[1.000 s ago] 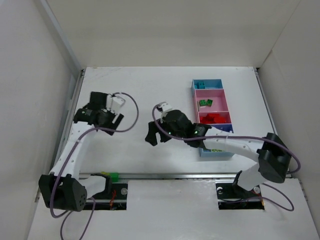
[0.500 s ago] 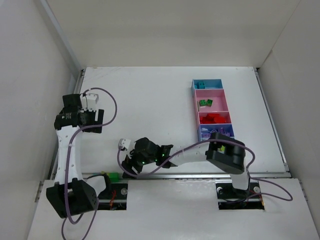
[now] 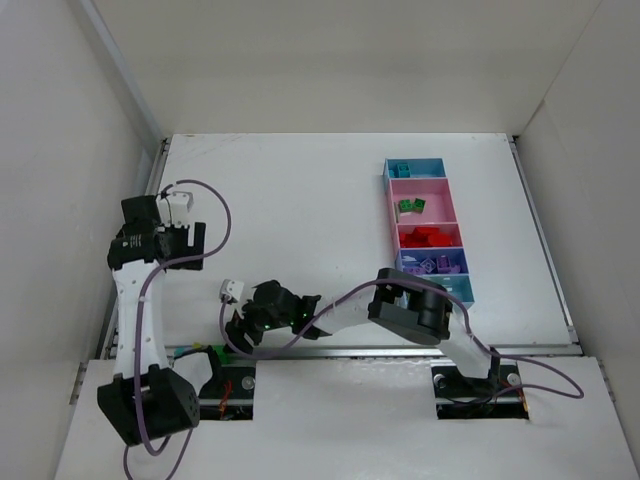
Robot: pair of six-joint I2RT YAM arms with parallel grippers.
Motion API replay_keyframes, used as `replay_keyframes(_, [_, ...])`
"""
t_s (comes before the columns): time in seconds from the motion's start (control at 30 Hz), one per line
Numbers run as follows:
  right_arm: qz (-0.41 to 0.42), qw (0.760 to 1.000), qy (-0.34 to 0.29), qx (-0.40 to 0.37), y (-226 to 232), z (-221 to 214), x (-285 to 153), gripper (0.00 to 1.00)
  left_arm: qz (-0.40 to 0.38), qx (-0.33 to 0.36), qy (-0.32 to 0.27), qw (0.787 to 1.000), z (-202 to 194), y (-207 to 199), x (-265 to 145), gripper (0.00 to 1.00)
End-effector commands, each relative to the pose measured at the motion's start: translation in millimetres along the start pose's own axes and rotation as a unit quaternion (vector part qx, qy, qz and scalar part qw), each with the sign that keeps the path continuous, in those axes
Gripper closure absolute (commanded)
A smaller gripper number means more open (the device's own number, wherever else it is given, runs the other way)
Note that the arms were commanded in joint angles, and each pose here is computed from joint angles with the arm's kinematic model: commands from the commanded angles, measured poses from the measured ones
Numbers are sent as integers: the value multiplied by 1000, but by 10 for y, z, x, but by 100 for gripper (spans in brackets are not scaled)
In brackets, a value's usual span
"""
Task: Sort the legos into containers by color
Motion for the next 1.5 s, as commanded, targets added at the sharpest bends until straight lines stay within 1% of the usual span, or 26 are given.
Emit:
replay_keyframes(0.0, [25, 1000, 3, -16, 114, -110, 39, 31, 5, 9, -63, 998, 88, 1, -134, 22])
replay_keyframes(0.07, [24, 999, 11, -20, 148, -222, 19, 31, 7, 10, -71, 997, 84, -1, -142, 22])
replay_keyframes(0.17, [41, 999, 8, -23, 221, -235, -6, 31, 9, 10, -76, 997, 85, 5, -97, 22])
replay_keyframes(0.27, [59, 998, -24, -29, 332, -115, -68, 31, 13, 10, -77, 997, 78, 15, -73, 22])
replay_keyframes(0.37, [61, 997, -37, -29, 356, -90, -121, 31, 13, 14, -73, 997, 28, 9, -56, 22])
replay_keyframes(0.43, [58, 997, -40, -31, 382, -78, -80, 31, 16, 16, -88, 996, 41, 6, -100, 22])
replay_keyframes(0.47, [63, 996, -43, -34, 429, -52, -61, 31, 15, 16, -83, 996, 19, 3, -80, 22])
replay_keyframes(0.6, [39, 998, -37, -21, 361, -149, 19, 31, 22, 17, -92, 995, 7, 6, -102, 22])
replay_keyframes(0.73, [-32, 998, -46, -16, 238, -159, 22, 31, 23, 17, -96, 995, 22, 10, -101, 22])
replay_keyframes(0.83, [-48, 997, -48, -22, 205, -154, 22, 30, 28, 17, -95, 995, 12, 18, -81, 22])
replay_keyframes(0.97, [-46, 997, -59, -29, 210, -70, 47, 30, 29, 17, -100, 994, 11, 15, -100, 22])
replay_keyframes(1.0, [-68, 996, -57, -31, 211, 14, -56, 30, 29, 17, -100, 994, 11, 15, -100, 22])
replay_keyframes(1.03, [-69, 996, -57, -31, 211, 15, -57, 30, 29, 17, -100, 994, 11, 15, -100, 22])
replay_keyframes(1.07, [-76, 995, -60, -31, 225, 102, -102, 30, 29, 17, -100, 994, 11, 15, -100, 22])
replay_keyframes(1.13, [-93, 994, -40, -41, 205, 101, -158, 30, 30, 18, -104, 994, 26, 19, -100, 22])
replay_keyframes(1.27, [-99, 993, -43, -51, 210, 195, -184, 30, 30, 18, -104, 994, 17, 20, -78, 22])
replay_keyframes(1.33, [-88, 994, -29, -50, 202, 100, -136, 30, 30, 18, -104, 994, 17, 20, -78, 22])
replay_keyframes(1.43, [-67, 996, -32, -51, 234, 137, -94, 30, 30, 18, -104, 994, 17, 20, -78, 22])
replay_keyframes(1.47, [-63, 996, -25, -50, 227, 82, -75, 30, 31, 18, -109, 993, 32, 23, -78, 22])
Point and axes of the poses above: each gripper's point midway between its finger pads, its own x axis out along the fingers, its own y axis along the line the jaws close on, z = x × y, the point moved 9 cm from there along -x, back along the fingers, and after that the axes turned 5 degrees about -x, right-handed, at the moved point
